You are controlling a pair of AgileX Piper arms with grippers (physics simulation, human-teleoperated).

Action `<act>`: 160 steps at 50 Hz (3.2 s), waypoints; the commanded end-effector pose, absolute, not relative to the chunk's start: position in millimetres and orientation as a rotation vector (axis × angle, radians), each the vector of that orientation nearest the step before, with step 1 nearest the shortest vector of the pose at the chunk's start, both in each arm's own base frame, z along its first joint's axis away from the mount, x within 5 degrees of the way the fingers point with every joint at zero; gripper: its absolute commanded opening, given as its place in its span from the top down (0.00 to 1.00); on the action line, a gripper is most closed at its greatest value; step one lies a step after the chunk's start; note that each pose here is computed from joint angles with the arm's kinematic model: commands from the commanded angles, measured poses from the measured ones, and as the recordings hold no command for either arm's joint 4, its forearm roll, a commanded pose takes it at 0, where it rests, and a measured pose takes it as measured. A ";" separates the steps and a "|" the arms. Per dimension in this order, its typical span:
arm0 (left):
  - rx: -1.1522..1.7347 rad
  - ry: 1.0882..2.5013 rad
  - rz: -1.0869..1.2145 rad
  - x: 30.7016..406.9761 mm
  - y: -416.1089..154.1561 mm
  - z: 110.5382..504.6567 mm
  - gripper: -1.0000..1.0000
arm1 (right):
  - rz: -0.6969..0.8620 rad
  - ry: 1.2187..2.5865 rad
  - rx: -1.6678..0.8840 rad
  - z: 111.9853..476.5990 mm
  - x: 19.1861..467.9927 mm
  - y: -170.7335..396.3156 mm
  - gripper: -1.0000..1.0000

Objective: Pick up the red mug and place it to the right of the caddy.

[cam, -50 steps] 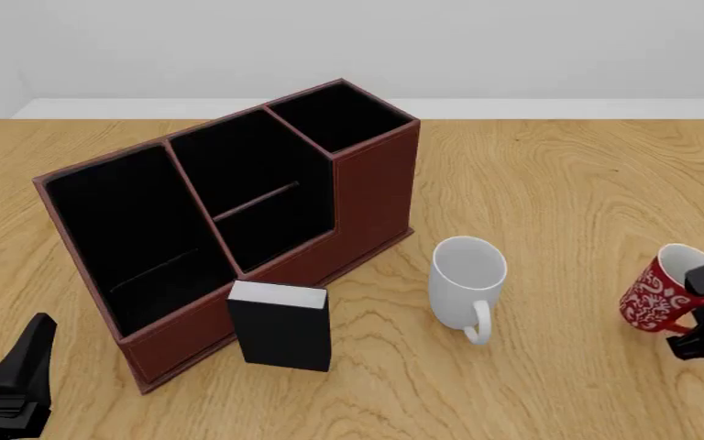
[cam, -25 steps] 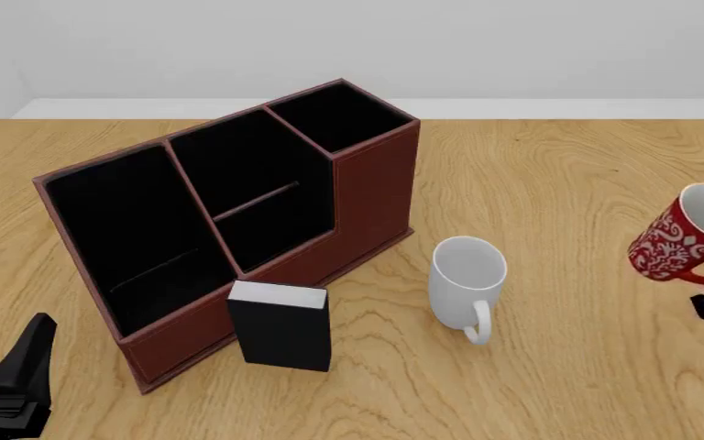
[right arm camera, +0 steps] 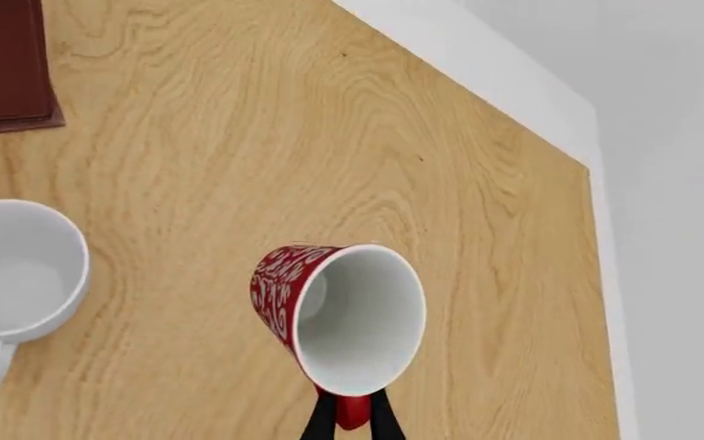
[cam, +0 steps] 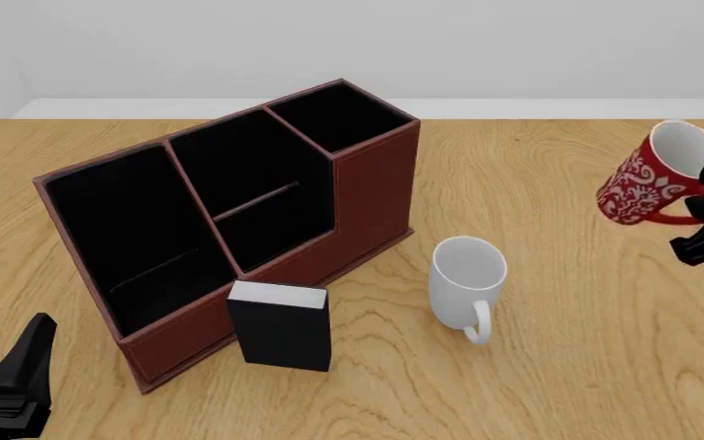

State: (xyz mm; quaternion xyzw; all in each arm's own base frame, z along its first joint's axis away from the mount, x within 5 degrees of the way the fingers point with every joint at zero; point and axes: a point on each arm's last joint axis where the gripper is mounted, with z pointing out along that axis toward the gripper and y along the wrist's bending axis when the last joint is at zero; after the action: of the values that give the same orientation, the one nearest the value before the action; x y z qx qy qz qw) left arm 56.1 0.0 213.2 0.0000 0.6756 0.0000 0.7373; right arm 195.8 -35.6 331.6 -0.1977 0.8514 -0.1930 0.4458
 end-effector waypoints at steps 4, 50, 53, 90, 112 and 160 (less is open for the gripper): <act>0.000 1.484 0.000 56.1 0.0 213.2 0.00 | -0.410 2.046 -0.531 337.6 254.2 -21.9 1.00; 0.000 1.484 0.000 56.1 0.0 213.2 0.00 | -0.299 2.081 -0.719 274.5 427.4 28.8 1.00; 0.000 1.484 0.000 56.1 0.0 213.2 0.00 | -0.297 2.086 -0.724 270.0 433.7 30.1 1.00; 0.000 1.484 0.000 56.1 0.0 213.2 0.00 | -0.249 2.123 -0.832 208.0 485.7 67.2 1.00; 0.000 1.484 0.000 56.1 0.0 213.2 0.00 | -0.228 2.130 -0.876 192.7 493.4 84.3 1.00; 0.000 1.484 0.000 56.1 0.0 213.2 0.00 | -0.227 2.162 -0.932 169.6 495.0 88.0 1.00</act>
State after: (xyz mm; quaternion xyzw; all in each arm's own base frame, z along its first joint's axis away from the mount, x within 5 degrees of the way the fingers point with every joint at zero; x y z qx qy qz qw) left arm 56.1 0.0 213.2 0.0000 0.6756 0.0000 0.7373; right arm 494.8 86.0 178.2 -0.3628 0.8430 -0.0921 0.3865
